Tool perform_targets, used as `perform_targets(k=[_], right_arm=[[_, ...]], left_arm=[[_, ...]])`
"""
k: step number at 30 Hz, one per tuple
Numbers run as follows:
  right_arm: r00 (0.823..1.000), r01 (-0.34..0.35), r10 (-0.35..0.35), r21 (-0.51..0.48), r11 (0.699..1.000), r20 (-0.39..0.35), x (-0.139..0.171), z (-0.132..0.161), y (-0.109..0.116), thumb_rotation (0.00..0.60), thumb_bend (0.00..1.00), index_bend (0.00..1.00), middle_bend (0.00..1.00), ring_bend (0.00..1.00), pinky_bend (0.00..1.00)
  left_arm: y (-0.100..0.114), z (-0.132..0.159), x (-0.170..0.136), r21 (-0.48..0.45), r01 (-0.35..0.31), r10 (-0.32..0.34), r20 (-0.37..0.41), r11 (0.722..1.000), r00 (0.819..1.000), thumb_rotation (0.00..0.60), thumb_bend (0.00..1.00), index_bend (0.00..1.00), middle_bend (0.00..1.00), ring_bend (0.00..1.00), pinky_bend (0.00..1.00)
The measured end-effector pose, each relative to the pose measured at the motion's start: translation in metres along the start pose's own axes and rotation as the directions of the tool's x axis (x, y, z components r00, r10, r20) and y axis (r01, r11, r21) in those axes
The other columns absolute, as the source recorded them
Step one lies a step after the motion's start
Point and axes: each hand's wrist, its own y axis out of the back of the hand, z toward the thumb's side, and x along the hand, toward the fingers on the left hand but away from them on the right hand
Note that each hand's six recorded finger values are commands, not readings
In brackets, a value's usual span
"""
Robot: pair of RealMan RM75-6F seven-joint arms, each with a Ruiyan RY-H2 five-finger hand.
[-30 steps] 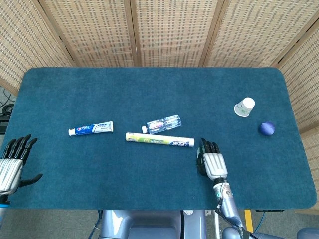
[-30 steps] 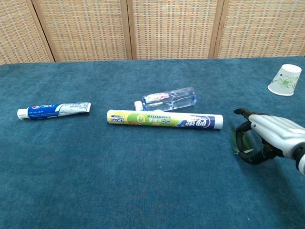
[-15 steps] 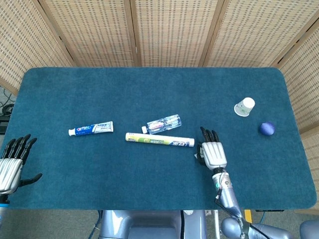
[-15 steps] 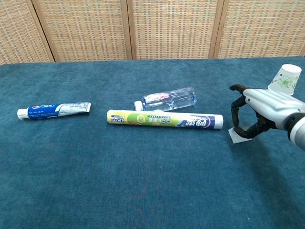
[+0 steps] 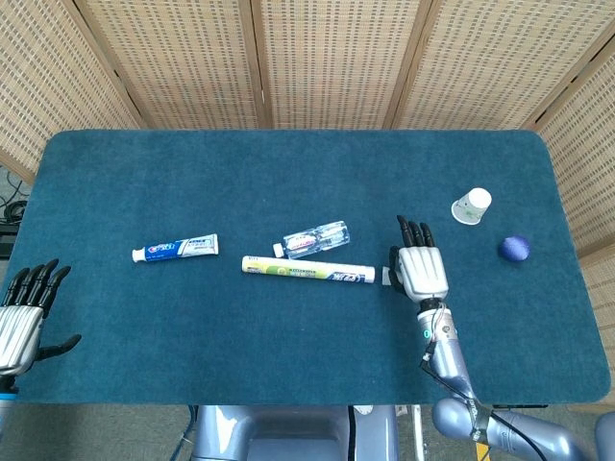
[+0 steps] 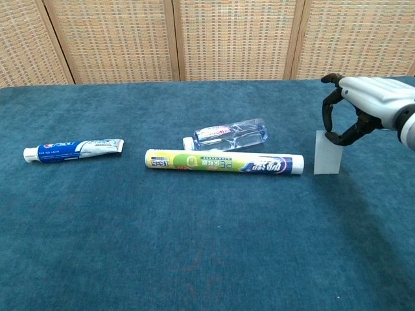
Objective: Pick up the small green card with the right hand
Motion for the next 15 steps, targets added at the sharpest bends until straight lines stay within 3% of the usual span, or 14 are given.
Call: perform_targets(k=[9, 12, 15], right_arm=[[0.995, 0.101, -0.102, 0.032, 0.994, 0.009, 0.006, -0.016, 0.044, 0.600, 0.49, 0.56, 0.00, 0.00, 0.00], [0.989, 0.143, -0.144, 0.038, 0.989, 0.018, 0.020, -0.031, 0.063, 0.600, 0.45, 0.49, 0.00, 0.00, 0.00], [0.985, 0.168, -0.170, 0.042, 0.985, 0.039, 0.040, -0.053, 0.072, 0.600, 0.37, 0.35, 0.00, 0.00, 0.00]], left_arm=[[0.004, 0.001, -0.001, -0.005, -0.011, 0.011, 0.001, 1.000, 1.000, 0.600, 0.08, 0.00, 0.00, 0.00, 0.00], [0.005, 0.001, -0.002, -0.007, -0.017, 0.017, 0.002, 1.000, 1.000, 0.600, 0.08, 0.00, 0.00, 0.00, 0.00], [0.006, 0.001, -0.002, -0.010, -0.020, 0.020, 0.001, 1.000, 1.000, 0.600, 0.08, 0.00, 0.00, 0.00, 0.00]])
